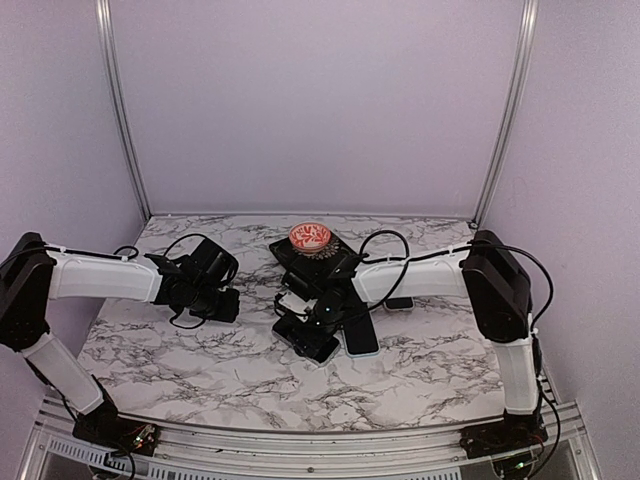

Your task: Put the phone into the phone case

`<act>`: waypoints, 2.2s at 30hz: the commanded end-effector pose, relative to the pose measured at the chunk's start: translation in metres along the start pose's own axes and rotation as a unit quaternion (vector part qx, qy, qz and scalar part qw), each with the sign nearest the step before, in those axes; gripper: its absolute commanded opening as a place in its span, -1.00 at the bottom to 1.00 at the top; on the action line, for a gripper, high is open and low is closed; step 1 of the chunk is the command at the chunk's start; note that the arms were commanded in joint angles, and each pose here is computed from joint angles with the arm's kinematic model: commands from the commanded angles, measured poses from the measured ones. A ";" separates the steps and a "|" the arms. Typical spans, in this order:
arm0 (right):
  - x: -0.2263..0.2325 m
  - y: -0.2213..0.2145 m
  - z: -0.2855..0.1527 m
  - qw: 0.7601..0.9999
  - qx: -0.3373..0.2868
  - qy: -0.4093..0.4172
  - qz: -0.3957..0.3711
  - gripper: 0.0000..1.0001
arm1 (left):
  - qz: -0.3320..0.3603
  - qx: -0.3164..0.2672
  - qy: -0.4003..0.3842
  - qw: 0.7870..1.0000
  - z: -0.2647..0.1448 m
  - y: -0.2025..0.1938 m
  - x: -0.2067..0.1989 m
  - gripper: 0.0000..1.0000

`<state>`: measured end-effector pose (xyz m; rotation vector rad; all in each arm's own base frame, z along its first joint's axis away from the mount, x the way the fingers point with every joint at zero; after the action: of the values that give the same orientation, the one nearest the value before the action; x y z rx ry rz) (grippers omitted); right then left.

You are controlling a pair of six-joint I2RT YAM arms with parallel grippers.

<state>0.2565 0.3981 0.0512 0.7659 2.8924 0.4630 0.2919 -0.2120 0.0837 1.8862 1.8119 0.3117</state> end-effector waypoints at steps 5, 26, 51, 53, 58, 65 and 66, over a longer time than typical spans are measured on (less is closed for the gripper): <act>0.000 -0.007 0.003 1.000 -0.011 0.001 -0.004 -0.17 | -0.009 0.016 -0.027 0.999 0.004 0.001 -0.012 -0.37; -0.023 0.019 -0.041 0.975 -0.212 -0.011 0.072 -0.49 | -0.096 0.034 -0.286 0.953 0.010 0.037 -0.097 0.45; -0.040 0.043 -0.063 0.951 -0.291 -0.029 0.104 -0.48 | -0.094 0.068 -0.396 0.911 0.027 0.037 -0.139 -0.27; -0.039 0.044 -0.064 0.950 -0.294 -0.024 0.102 -0.48 | -0.087 0.070 -0.403 0.909 0.027 0.036 -0.144 -0.36; -0.041 0.043 -0.064 0.950 -0.294 -0.027 0.102 -0.46 | -0.068 0.079 -0.419 0.902 0.023 0.032 -0.155 -0.73; -0.048 0.027 -0.069 0.948 -0.302 -0.024 0.099 0.56 | -0.015 0.058 -0.423 0.904 0.010 0.025 -0.157 -1.00; -0.045 0.027 -0.075 0.946 -0.311 -0.016 0.084 0.88 | 0.002 0.052 -0.419 0.907 0.007 0.024 -0.157 -1.00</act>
<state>0.2849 0.3710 0.0849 0.9870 2.5385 1.0676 0.3230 -0.3573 0.1085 1.6035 1.3488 -0.5605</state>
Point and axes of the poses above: each gripper's point midway between its finger pads, its own z axis out along the fingers, its own x axis along the line the jaws close on, y = z × x, the point moved 3 cm from there along -z, back along the fingers, and after that the axes turned 7 degrees about -z, right-handed, at the moved point
